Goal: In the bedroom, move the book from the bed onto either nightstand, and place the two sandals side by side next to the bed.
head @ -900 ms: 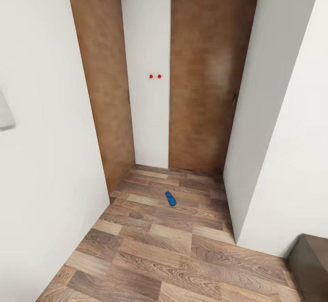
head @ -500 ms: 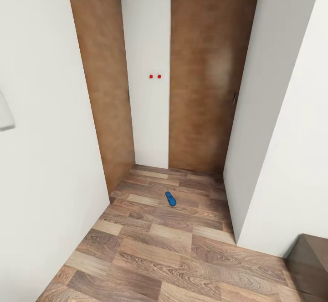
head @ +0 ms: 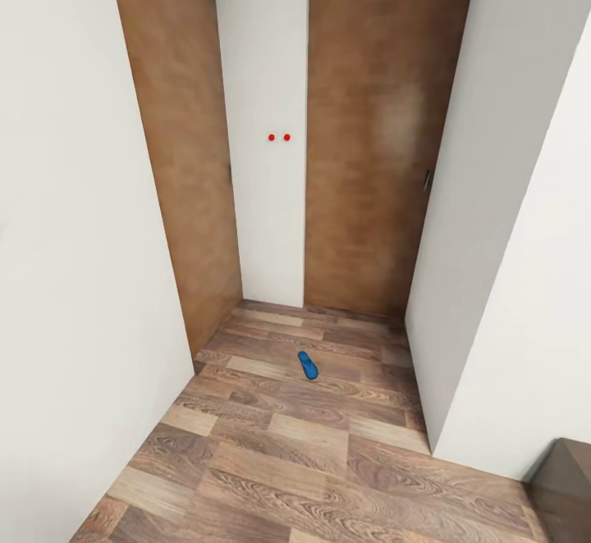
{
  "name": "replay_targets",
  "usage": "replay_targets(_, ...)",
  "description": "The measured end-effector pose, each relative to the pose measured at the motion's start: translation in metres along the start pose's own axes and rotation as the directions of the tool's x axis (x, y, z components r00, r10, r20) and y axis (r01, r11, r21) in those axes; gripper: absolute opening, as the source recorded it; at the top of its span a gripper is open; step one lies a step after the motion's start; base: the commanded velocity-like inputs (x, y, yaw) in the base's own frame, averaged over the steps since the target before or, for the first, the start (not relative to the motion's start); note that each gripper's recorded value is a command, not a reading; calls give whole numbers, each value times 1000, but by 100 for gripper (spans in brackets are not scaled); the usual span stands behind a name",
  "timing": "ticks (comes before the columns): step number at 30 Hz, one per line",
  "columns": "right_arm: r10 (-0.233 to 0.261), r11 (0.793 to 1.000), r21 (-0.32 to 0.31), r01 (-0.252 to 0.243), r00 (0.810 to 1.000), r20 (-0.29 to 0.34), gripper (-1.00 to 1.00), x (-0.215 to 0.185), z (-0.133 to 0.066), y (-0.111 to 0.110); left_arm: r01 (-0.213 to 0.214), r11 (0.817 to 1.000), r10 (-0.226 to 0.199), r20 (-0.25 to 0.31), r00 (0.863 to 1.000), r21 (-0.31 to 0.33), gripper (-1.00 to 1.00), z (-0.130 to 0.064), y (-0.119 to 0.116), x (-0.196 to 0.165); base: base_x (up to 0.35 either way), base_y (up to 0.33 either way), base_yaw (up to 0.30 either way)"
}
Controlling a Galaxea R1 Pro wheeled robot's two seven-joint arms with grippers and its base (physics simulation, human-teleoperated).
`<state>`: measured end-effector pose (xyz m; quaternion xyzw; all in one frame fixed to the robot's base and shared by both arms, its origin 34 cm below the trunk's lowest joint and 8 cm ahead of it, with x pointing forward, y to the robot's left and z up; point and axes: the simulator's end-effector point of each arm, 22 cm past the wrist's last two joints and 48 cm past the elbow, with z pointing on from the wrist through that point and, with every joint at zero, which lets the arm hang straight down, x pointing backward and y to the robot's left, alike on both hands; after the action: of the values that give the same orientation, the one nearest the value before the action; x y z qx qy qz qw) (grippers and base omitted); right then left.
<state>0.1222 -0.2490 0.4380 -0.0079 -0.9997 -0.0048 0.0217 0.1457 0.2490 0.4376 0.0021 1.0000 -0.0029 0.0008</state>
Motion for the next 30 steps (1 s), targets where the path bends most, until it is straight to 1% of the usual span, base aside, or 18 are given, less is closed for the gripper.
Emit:
replay_targets(5,-1,1000,0,1,1000,0,100,0,0,0,-1,1000,1,1,1000,-1,100,0,1,0,19,0,0)
replay_targets(8,-2,1000,0,2,1000,0,100,0,0,0,-1,1000,1,4,1000,-2,100,0,1,-1,154,0,0)
replay_targets(14,-2,1000,0,2,1000,1,100,0,0,0,-1,1000,1,37,999,-2,100,0,1,-8,296,0,0)
replay_targets(30,-2,1000,0,2,1000,1,100,0,0,0,-1,1000,1,44,999,-2,100,0,2,-10,324,0,0)
